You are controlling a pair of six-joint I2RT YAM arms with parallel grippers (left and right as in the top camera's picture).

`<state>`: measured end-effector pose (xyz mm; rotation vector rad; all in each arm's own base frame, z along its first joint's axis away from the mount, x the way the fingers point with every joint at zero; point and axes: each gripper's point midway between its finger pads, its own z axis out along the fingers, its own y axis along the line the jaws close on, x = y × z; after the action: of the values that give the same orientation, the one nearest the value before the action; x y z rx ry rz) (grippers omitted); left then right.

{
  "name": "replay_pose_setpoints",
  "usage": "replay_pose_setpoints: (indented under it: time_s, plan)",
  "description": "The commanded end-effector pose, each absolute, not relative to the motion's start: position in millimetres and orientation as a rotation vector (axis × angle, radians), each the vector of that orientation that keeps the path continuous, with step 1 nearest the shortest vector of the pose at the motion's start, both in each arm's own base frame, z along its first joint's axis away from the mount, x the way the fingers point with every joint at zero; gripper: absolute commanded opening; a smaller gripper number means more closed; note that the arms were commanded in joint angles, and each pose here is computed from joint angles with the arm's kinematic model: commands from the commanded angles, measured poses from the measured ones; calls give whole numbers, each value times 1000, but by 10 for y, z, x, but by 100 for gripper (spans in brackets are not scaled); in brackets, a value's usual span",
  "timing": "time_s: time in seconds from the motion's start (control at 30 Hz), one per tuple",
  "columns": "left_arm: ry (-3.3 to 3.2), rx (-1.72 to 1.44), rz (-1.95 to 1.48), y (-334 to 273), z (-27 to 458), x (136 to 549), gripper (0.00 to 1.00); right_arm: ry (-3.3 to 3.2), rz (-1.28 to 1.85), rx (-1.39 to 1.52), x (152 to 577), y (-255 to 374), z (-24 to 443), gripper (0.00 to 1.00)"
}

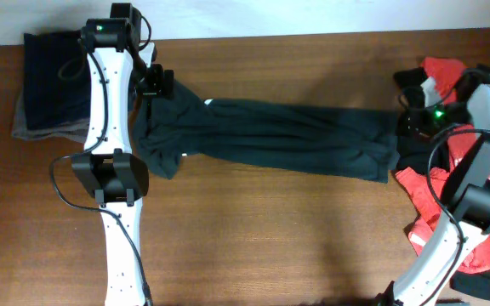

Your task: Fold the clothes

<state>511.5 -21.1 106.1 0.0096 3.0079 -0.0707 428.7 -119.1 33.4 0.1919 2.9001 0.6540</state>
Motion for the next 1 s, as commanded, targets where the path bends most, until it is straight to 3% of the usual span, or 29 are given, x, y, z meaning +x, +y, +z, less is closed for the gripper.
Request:
replay_pose_setpoints:
  time_s: [0.0, 0.33, 0.5, 0.7, 0.97]
  plan:
    - [2973, 6, -61, -183, 1223, 5120, 99, 2959, 581, 244, 4217, -1301, 174, 15]
    - [2972, 6, -61, -183, 1223, 5123, 99, 2970, 554, 287, 4174, -1417, 114, 7]
    - [2970, 6, -61, -184, 1224, 5128, 99, 3026, 563, 311, 4108, -1414, -135, 6]
    - [2969, 6, -61, -184, 1224, 5129, 99, 3158, 55, 577, 3846, -2032, -331, 4]
    - [2970, 6, -60, -183, 1224, 5128, 99, 3144, -297, 817, 3484, -2712, -293, 7]
